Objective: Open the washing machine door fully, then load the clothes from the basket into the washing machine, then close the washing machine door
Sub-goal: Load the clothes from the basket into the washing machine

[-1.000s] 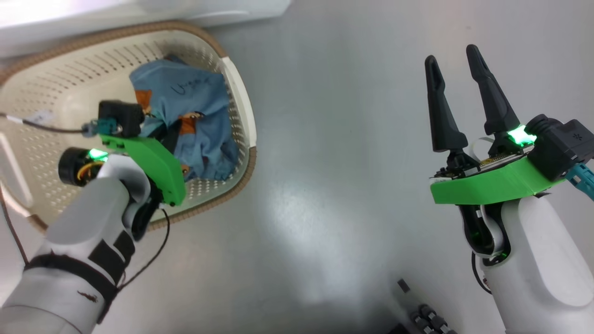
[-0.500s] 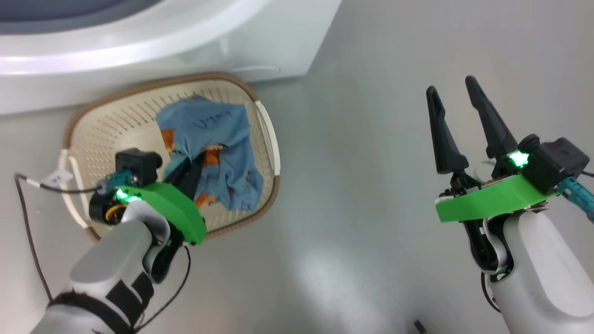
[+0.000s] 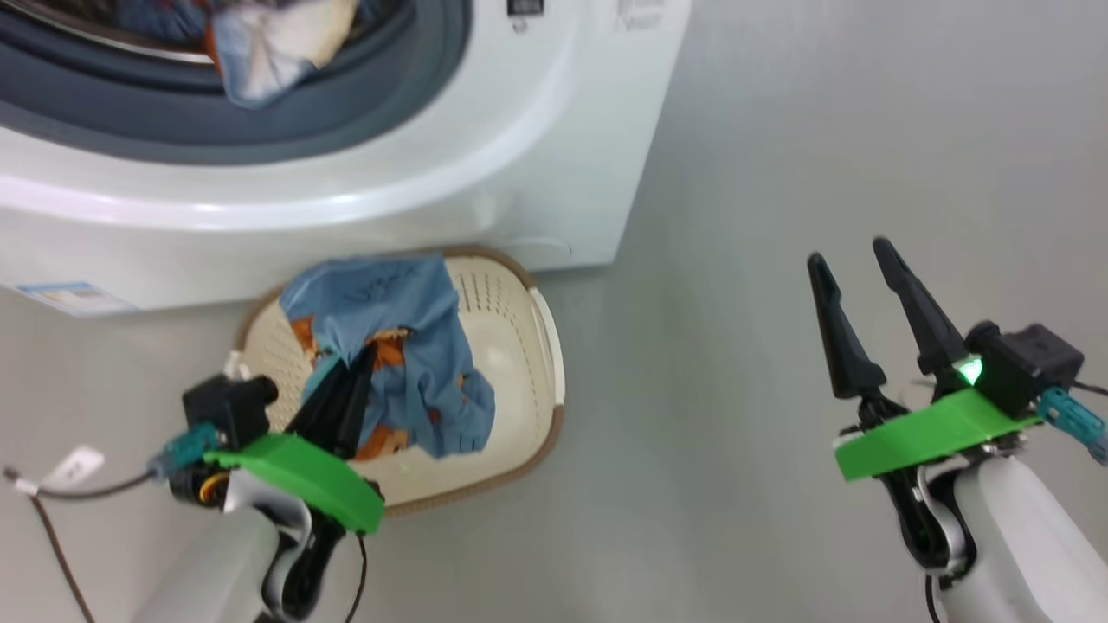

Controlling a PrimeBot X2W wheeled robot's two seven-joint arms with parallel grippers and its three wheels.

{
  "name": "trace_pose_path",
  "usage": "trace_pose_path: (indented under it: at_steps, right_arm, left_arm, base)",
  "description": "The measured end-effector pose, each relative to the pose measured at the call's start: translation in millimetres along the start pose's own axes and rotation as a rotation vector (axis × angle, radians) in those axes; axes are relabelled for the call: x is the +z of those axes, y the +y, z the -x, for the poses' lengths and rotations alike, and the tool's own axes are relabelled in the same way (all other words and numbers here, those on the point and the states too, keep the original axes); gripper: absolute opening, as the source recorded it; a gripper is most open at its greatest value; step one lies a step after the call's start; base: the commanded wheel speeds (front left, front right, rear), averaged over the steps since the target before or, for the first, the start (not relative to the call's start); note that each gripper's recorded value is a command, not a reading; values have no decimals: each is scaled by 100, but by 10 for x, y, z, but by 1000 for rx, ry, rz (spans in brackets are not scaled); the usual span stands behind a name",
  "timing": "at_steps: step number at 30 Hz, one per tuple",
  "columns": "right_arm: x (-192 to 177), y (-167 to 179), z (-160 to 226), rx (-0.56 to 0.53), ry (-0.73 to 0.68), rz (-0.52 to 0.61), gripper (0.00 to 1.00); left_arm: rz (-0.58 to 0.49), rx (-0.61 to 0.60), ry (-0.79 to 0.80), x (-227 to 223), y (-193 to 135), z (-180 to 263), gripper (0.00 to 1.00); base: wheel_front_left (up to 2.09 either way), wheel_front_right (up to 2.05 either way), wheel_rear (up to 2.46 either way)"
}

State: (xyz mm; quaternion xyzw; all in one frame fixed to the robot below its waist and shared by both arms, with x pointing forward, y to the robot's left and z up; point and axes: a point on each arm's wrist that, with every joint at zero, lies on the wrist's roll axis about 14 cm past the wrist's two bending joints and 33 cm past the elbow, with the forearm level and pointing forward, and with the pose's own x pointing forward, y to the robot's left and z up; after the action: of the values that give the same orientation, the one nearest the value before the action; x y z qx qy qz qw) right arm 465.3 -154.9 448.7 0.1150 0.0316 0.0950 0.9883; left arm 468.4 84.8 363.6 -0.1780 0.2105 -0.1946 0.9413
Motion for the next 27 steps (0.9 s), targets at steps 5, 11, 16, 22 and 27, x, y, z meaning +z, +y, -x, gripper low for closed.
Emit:
trace_pose_path:
  at_steps: [5,11,16,22,27]
  right_arm:
    - [130,75,174,13,-18,-8,100]
    - [307,177,339,35,-54,-11,100]
    - [420,268,456,55,-80,-8,100]
    - [508,374,573,78,-104,-15,100]
    - [589,441,632,96,-125,-16,100]
  left_arm:
    - [-16,19,-124,308,-73,328,0]
    - [-42,37,-261,609,-189,722,0]
    - [-91,75,-385,916,-173,1061,0]
    - [-115,130,-501,1135,-179,1422,0]
    - [-103,160,-554,1160,-195,1646,0]
  base:
    - [0,0,0]
    - [0,0,0]
    - [0,0,0]
    - [0,0,0]
    - [0,0,0]
